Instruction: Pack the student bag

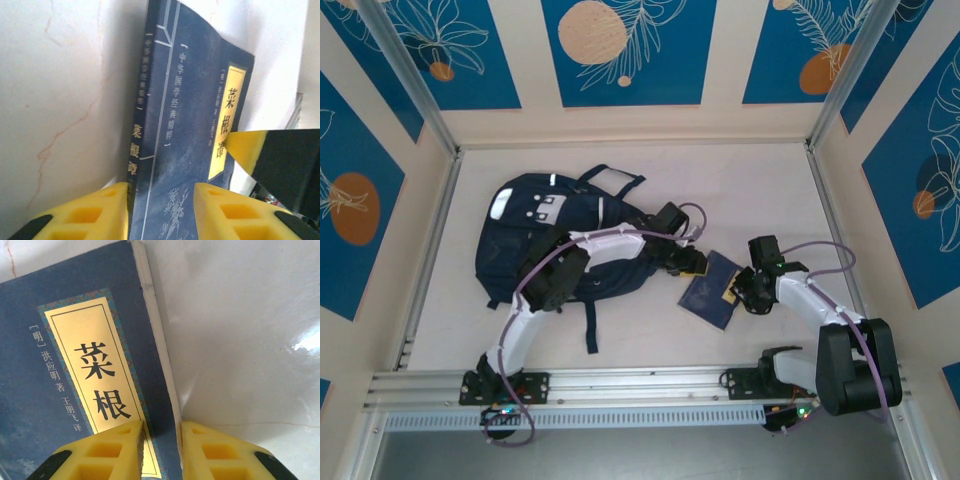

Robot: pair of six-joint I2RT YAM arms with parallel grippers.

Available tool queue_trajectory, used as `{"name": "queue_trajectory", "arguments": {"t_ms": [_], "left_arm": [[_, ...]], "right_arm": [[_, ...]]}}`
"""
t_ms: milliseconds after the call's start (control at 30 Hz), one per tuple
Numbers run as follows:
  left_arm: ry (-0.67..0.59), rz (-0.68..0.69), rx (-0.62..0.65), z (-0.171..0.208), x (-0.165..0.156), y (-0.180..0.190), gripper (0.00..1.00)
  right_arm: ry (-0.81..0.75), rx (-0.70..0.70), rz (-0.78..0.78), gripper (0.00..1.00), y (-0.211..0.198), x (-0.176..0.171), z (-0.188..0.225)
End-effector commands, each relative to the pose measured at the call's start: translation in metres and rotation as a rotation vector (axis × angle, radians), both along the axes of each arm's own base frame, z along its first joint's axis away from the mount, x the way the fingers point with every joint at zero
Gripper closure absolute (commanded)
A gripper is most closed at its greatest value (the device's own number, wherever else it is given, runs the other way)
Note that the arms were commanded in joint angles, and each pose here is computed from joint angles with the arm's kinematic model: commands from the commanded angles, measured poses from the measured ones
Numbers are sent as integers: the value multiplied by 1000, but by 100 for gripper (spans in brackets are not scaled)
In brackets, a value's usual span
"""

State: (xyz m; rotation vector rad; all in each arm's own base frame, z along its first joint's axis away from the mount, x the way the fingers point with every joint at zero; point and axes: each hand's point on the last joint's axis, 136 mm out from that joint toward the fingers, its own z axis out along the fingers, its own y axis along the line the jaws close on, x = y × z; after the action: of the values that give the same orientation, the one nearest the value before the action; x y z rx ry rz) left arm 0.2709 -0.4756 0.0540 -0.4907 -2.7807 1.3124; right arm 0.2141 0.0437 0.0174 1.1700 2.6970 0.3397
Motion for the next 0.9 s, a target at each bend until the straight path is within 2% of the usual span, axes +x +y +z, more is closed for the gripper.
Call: {"name": "queue_trajectory", "arguments": {"t_ms": [0,167,333,467,633,700,767,800,867], "left_arm": [[42,-189,-298,83,-47,-38,66],[67,-215,-345,95,-53,-38,67],[122,-243,-329,78,-61,-44,67],[74,-247,-210,55,-59,-38,61],[-21,-249,-57,41,-50,-22,60],[-19,-248,-53,37,-50,-22,73],[-12,-245,-65,36,-51,-23,95],[-19,-243,-74,37,-51,-23,100],[-58,-221,-79,46,-48,-20,100]], "right_arm": [[4,63,32,76,14,-1,-4],[1,69,30,76,14,1,-4],[-7,78,29,76,15,3,-2],[-8,81,31,76,16,3,-2],[-12,84,36,76,16,3,-2],[-25,92,38,76,17,4,0],[-47,107,45,74,20,6,5],[-58,108,45,73,20,6,8],[-102,100,58,70,19,9,22]]}}
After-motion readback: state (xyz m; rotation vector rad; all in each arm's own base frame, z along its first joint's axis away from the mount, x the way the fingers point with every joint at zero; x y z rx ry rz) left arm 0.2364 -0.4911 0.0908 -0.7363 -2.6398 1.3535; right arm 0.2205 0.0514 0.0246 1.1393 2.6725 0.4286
